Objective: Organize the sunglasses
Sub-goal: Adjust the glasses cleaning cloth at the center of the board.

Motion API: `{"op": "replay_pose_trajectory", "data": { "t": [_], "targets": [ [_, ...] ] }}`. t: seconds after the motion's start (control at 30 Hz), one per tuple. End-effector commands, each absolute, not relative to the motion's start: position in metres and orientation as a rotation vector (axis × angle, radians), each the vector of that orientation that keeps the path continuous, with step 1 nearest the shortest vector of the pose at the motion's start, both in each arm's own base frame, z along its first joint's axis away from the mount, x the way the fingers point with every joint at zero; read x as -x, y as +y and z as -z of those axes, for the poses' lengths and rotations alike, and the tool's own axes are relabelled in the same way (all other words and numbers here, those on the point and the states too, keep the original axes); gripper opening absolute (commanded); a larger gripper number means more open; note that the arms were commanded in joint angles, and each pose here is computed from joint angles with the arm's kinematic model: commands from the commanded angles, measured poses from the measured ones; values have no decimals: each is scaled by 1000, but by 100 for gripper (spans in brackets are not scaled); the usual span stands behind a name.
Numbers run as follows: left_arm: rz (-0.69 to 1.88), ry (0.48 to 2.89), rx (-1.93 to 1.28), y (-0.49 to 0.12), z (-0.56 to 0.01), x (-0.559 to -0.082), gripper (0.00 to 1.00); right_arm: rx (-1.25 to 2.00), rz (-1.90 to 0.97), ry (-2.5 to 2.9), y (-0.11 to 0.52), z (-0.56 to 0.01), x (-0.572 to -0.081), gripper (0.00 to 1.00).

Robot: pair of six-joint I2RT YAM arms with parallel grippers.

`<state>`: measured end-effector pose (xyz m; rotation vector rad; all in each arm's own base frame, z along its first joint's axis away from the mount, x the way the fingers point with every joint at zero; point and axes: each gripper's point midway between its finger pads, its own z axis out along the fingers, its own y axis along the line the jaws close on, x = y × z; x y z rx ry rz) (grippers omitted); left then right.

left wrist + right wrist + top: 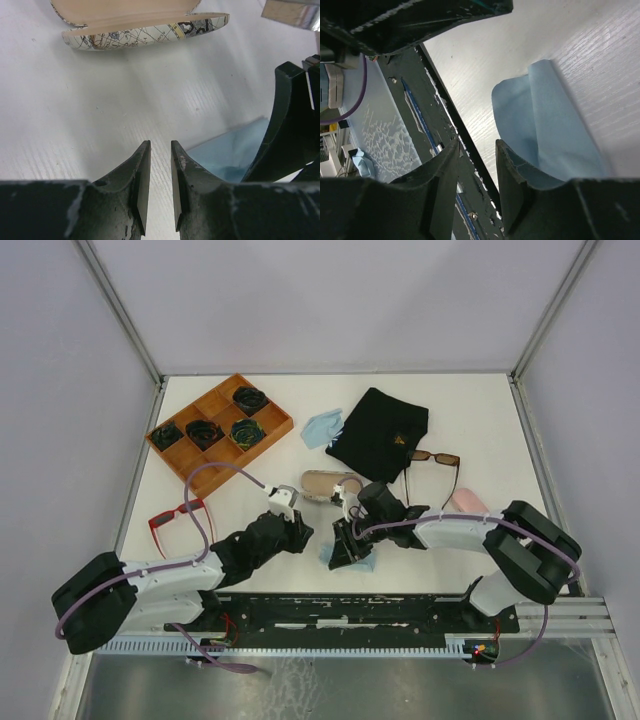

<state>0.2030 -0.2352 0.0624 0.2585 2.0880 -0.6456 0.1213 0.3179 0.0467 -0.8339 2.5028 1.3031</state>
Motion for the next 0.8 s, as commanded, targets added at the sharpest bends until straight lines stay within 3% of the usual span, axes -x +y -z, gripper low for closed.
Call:
{"op": "replay_pose_trajectory", "data": {
  "t": [0.0,0.53,0.77],
  "targets": [
    [717,2042,-208,-247,-79,-210,30,866,-1371,2417,323,-72,-118,43],
    [733,2047,-228,-254,-78,-211,30,844,-1267,2460,310,-64,-107,42],
    [781,2041,-269,-264,-83,-208,33,513,-718,2437,259,-68,-167,42]
  ]
}}
